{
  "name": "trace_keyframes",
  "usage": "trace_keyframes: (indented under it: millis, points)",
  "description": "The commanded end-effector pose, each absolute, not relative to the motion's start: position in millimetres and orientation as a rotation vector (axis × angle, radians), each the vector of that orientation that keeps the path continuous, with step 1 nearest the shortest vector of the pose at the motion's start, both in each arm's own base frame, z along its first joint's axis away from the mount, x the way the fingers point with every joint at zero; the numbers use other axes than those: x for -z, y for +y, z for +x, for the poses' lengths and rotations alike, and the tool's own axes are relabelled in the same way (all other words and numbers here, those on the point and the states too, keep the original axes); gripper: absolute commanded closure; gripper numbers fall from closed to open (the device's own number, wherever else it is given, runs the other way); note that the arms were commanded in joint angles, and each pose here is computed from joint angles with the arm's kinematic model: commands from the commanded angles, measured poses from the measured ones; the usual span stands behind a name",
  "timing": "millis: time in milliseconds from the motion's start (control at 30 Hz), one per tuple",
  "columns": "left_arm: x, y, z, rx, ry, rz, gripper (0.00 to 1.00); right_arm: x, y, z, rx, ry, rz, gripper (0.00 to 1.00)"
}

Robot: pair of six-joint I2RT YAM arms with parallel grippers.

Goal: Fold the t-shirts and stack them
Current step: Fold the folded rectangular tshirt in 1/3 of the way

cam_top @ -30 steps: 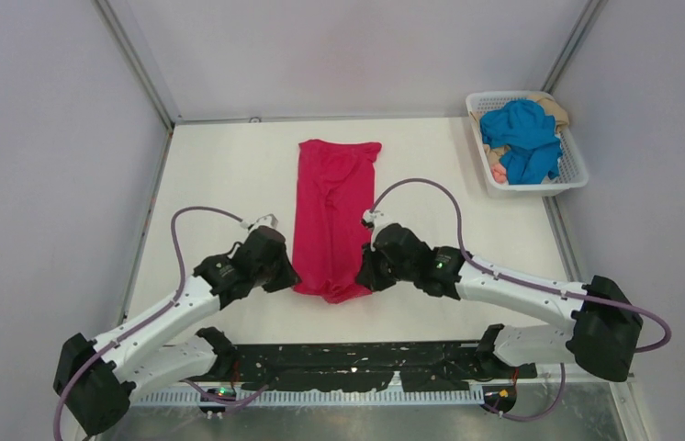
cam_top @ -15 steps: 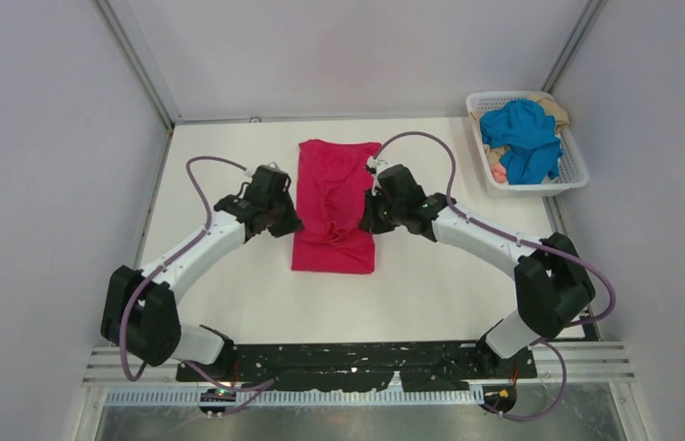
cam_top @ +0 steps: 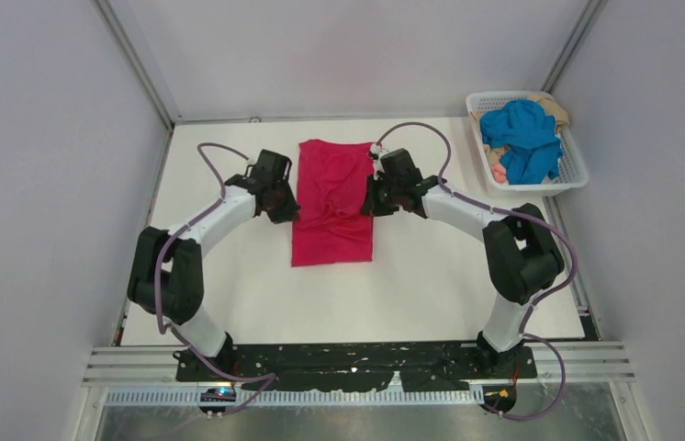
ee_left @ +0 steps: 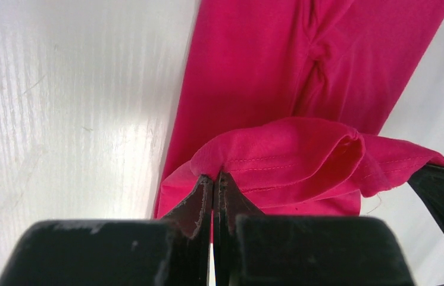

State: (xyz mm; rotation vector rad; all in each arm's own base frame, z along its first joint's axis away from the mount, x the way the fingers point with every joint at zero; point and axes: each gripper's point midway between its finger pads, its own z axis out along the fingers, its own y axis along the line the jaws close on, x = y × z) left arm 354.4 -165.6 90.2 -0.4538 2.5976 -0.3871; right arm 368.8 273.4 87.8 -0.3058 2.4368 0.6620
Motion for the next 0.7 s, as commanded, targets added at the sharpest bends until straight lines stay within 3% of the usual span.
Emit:
trace_keyframes:
  millis: [0,500,600,667]
  points:
    - [-100,-174,370,0.436,2.590,-0.403,1.00,-109,284,392,-0.707,2.340,-0.314,0.94]
    - [-81,-169,387,0.384,2.639,-0.447,0.99,-88,273,416,-0.648,2.368,-0.229,0.94]
    - [-78,-170,392,0.394,2.639,-0.456,0.83,-90,272,425,-0.634,2.357,-0.207,0.88]
    - [-78,-170,399,0.405,2.627,-0.454,0.54,-95,269,439,-0.597,2.321,-0.202,0.81]
